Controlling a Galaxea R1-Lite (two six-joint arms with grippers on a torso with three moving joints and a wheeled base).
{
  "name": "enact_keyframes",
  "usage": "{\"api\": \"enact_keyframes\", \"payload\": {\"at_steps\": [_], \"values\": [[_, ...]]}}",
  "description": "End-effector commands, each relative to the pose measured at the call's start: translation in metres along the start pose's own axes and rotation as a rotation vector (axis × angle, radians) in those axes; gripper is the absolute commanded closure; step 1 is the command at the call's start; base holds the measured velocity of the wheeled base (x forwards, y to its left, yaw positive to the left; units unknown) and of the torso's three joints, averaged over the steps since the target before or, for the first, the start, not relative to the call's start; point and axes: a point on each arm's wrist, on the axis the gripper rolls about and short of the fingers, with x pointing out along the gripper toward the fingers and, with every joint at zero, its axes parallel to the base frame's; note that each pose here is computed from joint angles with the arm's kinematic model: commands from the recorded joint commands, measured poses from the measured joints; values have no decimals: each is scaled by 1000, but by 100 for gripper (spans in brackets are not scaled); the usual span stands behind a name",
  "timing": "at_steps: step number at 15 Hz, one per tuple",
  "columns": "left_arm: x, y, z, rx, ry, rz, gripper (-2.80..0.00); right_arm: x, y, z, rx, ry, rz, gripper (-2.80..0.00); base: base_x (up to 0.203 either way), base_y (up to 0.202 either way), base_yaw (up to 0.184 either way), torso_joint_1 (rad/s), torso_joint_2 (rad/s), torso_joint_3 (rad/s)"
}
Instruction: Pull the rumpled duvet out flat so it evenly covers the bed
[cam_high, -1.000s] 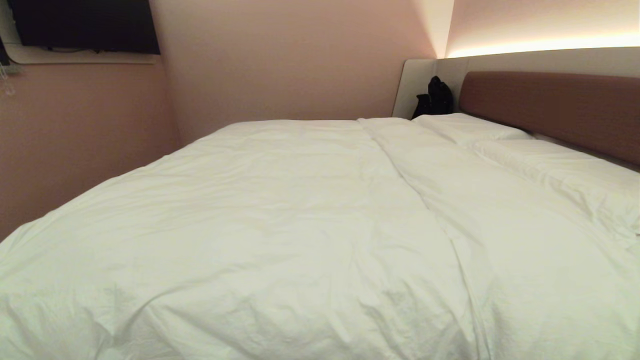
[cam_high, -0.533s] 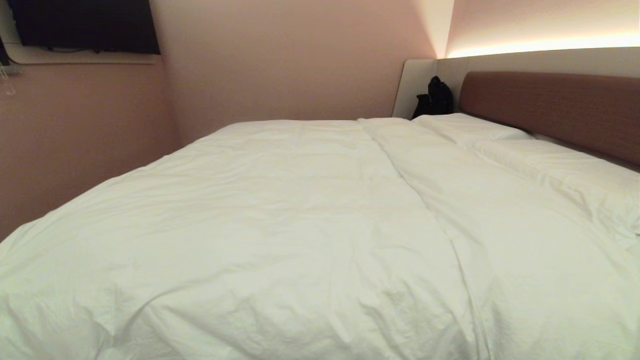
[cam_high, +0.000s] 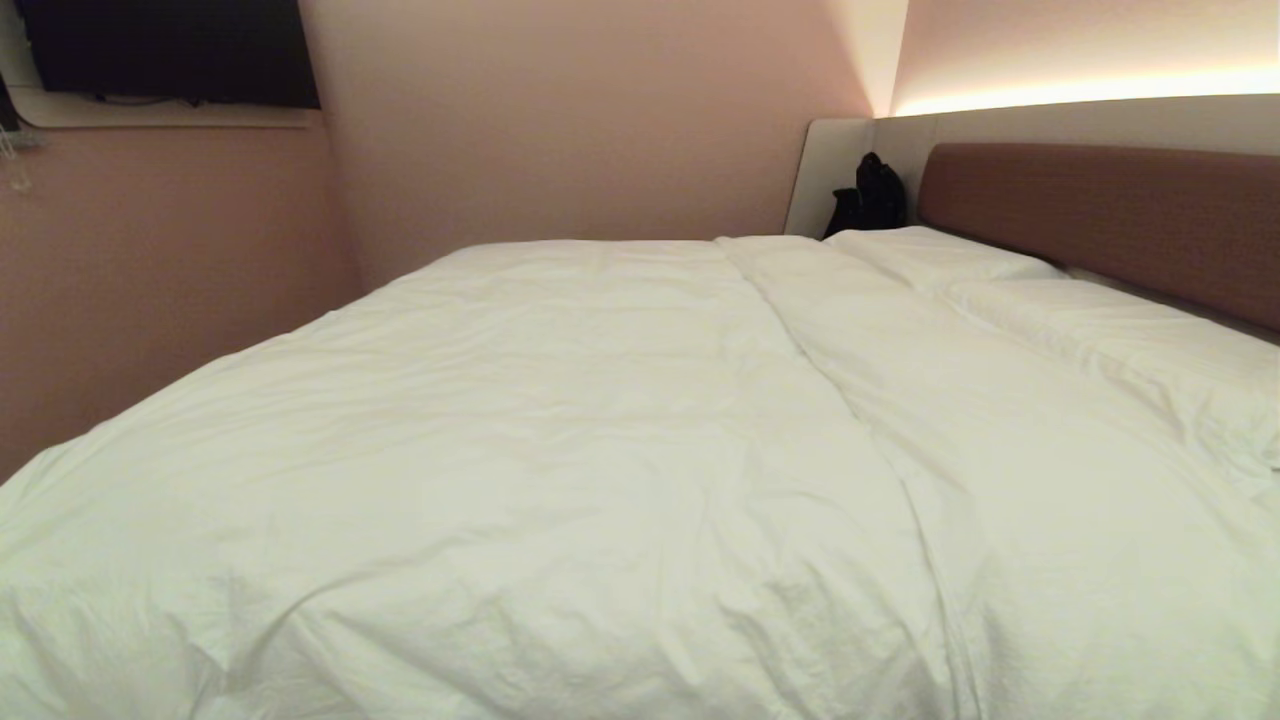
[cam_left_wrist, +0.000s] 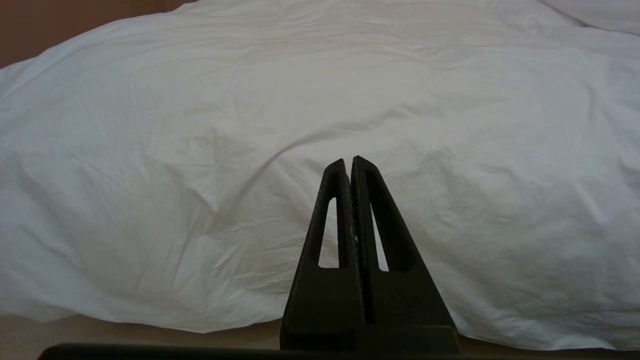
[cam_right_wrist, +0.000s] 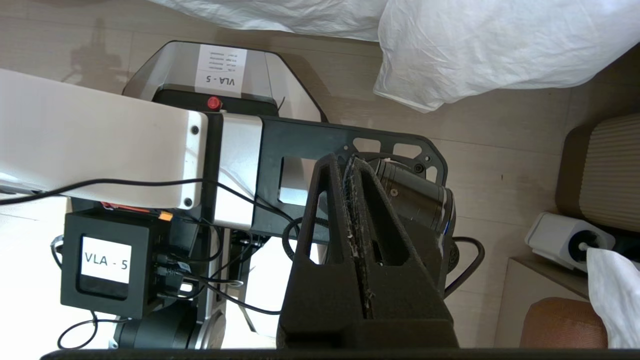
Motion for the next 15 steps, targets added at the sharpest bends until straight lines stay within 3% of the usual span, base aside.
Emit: {"api": "enact_keyframes", "payload": {"at_steps": [1, 9, 15], "values": [[0, 0, 0, 0, -1, 0, 0, 0, 4, -13, 8, 33, 6, 0, 0, 0, 0, 0, 0, 0], [0, 0, 0, 0, -1, 0, 0, 6, 7, -31, 5, 40, -11, 0, 0, 0, 0, 0, 0, 0], [0, 0, 0, 0, 0, 0, 0, 1, 7, -53, -74, -9, 26, 0, 0, 0, 0, 0, 0, 0]]}}
